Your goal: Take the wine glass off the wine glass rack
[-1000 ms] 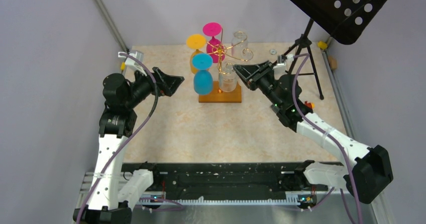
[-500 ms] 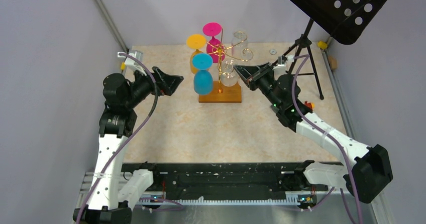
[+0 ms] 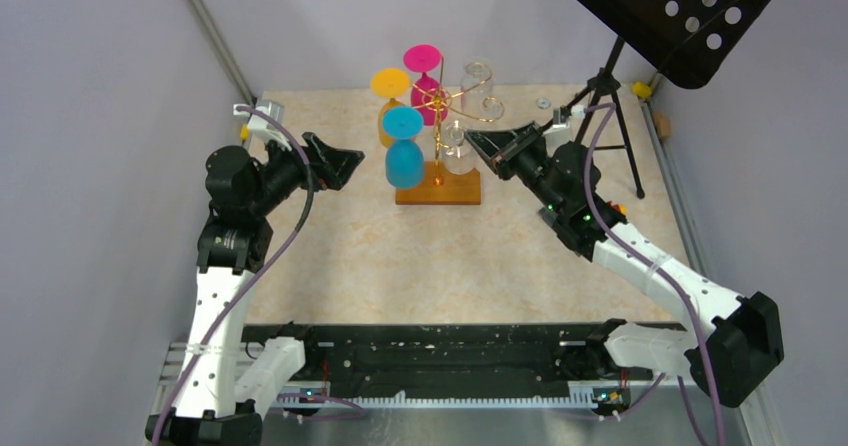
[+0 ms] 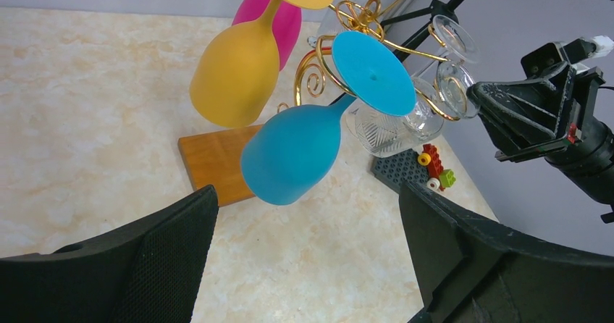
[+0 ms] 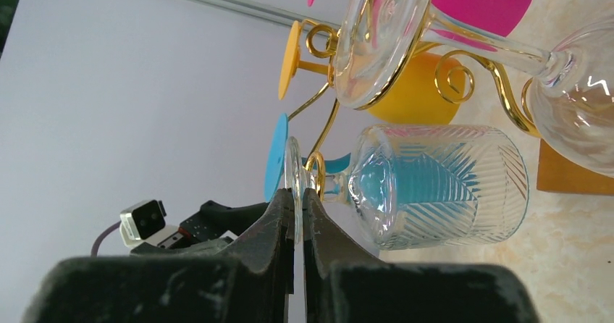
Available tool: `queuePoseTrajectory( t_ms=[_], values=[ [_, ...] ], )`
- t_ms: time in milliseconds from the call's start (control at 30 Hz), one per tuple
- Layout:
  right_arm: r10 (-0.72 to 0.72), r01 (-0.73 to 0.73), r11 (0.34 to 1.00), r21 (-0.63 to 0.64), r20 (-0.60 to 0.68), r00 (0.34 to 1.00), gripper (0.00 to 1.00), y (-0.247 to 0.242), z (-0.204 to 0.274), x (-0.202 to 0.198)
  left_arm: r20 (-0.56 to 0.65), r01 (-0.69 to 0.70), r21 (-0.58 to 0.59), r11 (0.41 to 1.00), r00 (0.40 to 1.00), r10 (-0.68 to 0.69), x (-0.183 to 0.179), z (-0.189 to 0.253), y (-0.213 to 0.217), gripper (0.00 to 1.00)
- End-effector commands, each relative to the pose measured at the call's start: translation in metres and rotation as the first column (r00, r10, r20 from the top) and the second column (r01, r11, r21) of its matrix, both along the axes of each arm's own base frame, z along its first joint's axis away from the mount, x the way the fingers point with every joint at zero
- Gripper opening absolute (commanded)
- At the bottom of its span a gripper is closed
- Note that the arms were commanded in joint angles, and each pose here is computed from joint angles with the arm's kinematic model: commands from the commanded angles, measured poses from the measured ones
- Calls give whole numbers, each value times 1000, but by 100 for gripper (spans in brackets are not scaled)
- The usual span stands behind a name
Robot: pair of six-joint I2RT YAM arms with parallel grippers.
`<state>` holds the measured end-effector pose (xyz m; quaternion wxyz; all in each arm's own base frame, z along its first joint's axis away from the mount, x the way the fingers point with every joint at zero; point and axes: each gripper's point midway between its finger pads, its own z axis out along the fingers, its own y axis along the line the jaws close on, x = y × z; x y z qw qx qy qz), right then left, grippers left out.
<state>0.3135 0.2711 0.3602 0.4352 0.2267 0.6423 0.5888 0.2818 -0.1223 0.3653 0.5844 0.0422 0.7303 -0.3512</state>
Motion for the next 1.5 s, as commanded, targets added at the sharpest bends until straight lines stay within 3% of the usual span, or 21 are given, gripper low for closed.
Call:
queuePoseTrajectory(
  t_ms=[0,667,1467],
  values=[
    [38,-44,998,44,130,991,0,0,53,-18,19,-4,9,1000,1000,4,2,2,0,98],
    [168,-178,983,45,176,970,0,23,57,-31,17,1,2,1000,1000,-1,2,3,-1,98],
    [64,-75,996,45,225,972,0,24,80,-4,1,0,3,1000,1000,0,2,1,0,98]
  ],
)
